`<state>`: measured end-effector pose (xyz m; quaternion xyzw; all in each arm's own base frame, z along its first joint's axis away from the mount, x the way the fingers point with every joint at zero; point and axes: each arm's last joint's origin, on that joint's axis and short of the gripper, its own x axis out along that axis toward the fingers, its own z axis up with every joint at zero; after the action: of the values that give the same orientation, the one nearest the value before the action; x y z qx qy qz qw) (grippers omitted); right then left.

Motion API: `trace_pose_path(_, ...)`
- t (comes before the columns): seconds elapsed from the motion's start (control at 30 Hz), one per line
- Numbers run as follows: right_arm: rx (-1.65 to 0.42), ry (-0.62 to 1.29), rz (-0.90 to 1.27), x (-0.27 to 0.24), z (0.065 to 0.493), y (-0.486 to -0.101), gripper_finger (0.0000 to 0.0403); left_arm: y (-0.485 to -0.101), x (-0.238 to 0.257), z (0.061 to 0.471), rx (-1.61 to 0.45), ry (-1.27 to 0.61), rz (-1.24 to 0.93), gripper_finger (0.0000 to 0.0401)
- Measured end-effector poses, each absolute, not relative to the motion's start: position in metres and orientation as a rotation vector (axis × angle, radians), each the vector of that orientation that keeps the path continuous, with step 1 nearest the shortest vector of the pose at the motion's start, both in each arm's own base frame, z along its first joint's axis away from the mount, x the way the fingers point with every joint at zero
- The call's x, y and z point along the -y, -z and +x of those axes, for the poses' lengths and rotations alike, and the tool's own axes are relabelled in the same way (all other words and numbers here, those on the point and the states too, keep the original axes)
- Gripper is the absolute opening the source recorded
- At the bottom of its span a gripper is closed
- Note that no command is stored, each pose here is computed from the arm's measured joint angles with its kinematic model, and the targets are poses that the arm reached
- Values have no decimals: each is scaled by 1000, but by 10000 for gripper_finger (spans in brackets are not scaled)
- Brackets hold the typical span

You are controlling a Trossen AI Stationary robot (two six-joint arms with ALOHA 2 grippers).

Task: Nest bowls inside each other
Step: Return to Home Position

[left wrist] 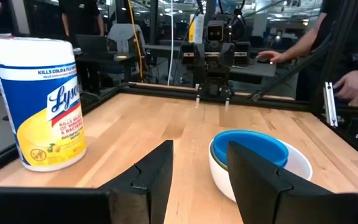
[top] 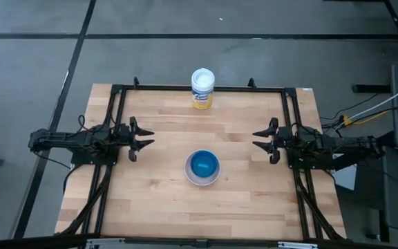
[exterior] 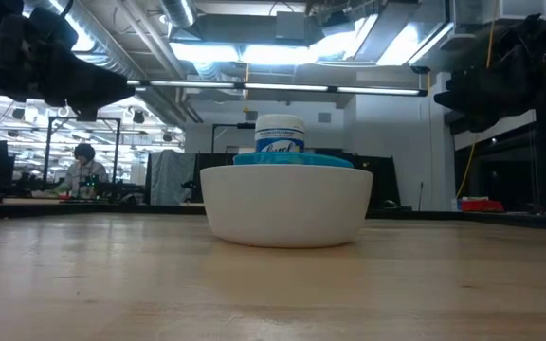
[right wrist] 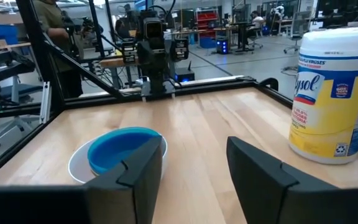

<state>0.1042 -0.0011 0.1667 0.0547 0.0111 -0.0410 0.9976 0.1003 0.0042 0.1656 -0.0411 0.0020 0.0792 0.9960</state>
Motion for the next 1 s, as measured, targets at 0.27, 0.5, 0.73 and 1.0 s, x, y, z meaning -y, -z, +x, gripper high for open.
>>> trace_pose_path(0.27,-22,82,95,1,104,-167,175,-161,-4,104,-60,-161,-89,145)
trace_pose_path(0.5,-18,81,95,1,104,-167,171,-150,-4,110,-182,-165,-155,145)
trace_pose_path(0.73,-15,81,95,1,104,-167,169,-144,-4,113,-236,-189,-183,145)
trace_pose_path(1.0,-12,81,95,1,104,-168,184,-145,-5,113,-232,-202,-182,145)
